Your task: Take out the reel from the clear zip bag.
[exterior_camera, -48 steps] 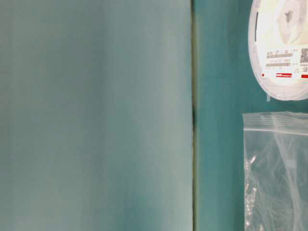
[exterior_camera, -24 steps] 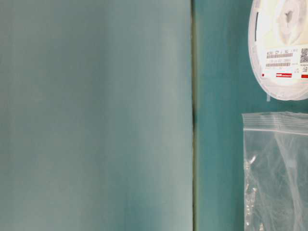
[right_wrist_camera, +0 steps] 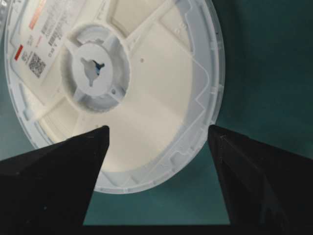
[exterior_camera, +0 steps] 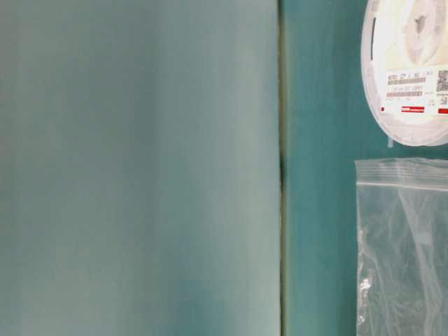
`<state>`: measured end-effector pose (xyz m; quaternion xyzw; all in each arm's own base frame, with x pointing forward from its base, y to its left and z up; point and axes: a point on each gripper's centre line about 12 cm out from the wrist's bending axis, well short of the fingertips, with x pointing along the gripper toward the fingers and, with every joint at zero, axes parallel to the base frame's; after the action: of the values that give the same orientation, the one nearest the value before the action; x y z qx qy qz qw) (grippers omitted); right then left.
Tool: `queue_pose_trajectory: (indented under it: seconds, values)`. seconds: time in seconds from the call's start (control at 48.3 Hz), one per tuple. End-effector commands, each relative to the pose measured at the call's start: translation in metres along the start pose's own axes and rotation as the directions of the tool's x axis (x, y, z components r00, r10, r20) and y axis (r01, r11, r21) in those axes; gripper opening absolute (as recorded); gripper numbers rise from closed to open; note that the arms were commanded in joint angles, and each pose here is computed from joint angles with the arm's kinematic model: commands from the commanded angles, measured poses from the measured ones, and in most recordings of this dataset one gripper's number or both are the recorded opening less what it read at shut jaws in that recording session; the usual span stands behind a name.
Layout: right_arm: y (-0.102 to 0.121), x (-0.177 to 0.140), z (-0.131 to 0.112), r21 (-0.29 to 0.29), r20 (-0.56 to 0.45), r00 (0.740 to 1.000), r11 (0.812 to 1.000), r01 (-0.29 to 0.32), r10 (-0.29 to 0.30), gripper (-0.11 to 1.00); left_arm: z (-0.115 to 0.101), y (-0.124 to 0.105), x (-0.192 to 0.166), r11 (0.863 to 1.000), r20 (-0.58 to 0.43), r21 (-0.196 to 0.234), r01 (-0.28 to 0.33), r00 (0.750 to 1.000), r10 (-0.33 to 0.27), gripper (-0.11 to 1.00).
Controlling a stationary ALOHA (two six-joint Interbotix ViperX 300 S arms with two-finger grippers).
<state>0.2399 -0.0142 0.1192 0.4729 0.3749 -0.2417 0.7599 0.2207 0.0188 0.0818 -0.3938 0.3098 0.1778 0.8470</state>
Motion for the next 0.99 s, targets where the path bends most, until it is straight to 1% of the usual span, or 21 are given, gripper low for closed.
queue_pose_trajectory:
  seconds: [0.0,0.165,0.248,0.331,0.393,0.476,0.579,0.641,0.724,0.807,0.827,0.89,0.972]
  values:
    - [0.008,-0.002,0.003,-0.018,0.014,1.0,0.999,-0.026,0.027,0.94,0.002,0.0,-0.003,1.0,0.0,0.004,-0.01,1.0,0.01,0.89]
    - [0.009,-0.002,0.005,-0.023,0.025,0.999,0.999,-0.035,0.036,0.94,0.003,-0.001,-0.011,0.999,-0.017,0.017,-0.03,0.999,0.031,0.89]
    - [0.013,-0.004,0.008,-0.035,0.051,0.997,0.997,-0.064,0.066,0.94,0.005,-0.003,-0.017,0.999,-0.021,0.025,-0.037,0.999,0.037,0.89]
    - [0.019,-0.008,0.013,-0.058,0.086,0.991,0.993,-0.102,0.107,0.94,0.008,-0.007,-0.027,0.999,-0.012,0.041,-0.028,1.0,0.029,0.89]
    - [0.023,-0.01,0.016,-0.085,0.11,0.985,0.988,-0.127,0.136,0.94,0.012,-0.011,-0.036,0.998,0.006,0.055,-0.012,1.0,0.011,0.89]
    - [0.025,-0.013,0.018,-0.109,0.123,0.98,0.984,-0.142,0.155,0.94,0.019,-0.018,-0.048,0.997,0.045,0.066,0.027,0.999,-0.03,0.89]
    - [0.031,-0.017,0.02,-0.138,0.136,0.974,0.977,-0.161,0.18,0.94,0.027,-0.027,-0.063,0.993,0.101,0.078,0.083,0.991,-0.09,0.89]
    - [0.034,-0.019,0.022,-0.163,0.145,0.97,0.972,-0.169,0.194,0.94,0.031,-0.032,-0.072,0.99,0.126,0.087,0.106,0.985,-0.117,0.89]
    - [0.041,-0.023,0.026,-0.217,0.161,0.962,0.959,-0.184,0.221,0.94,0.033,-0.034,-0.082,0.988,0.142,0.1,0.119,0.981,-0.133,0.89]
    - [0.05,-0.027,0.031,-0.284,0.178,0.951,0.938,-0.197,0.253,0.94,0.034,-0.035,-0.092,0.982,0.152,0.146,0.12,0.978,-0.142,0.89]
    - [0.054,-0.03,0.032,-0.312,0.182,0.947,0.929,-0.201,0.266,0.94,0.034,-0.036,-0.094,0.98,0.154,0.16,0.121,0.977,-0.146,0.89]
    - [0.061,-0.033,0.037,-0.363,0.194,0.938,0.909,-0.204,0.288,0.94,0.037,-0.039,-0.102,0.97,0.176,0.201,0.134,0.969,-0.17,0.88]
    - [0.07,-0.038,0.041,-0.411,0.206,0.927,0.887,-0.209,0.313,0.94,0.042,-0.045,-0.112,0.953,0.214,0.261,0.153,0.954,-0.212,0.88]
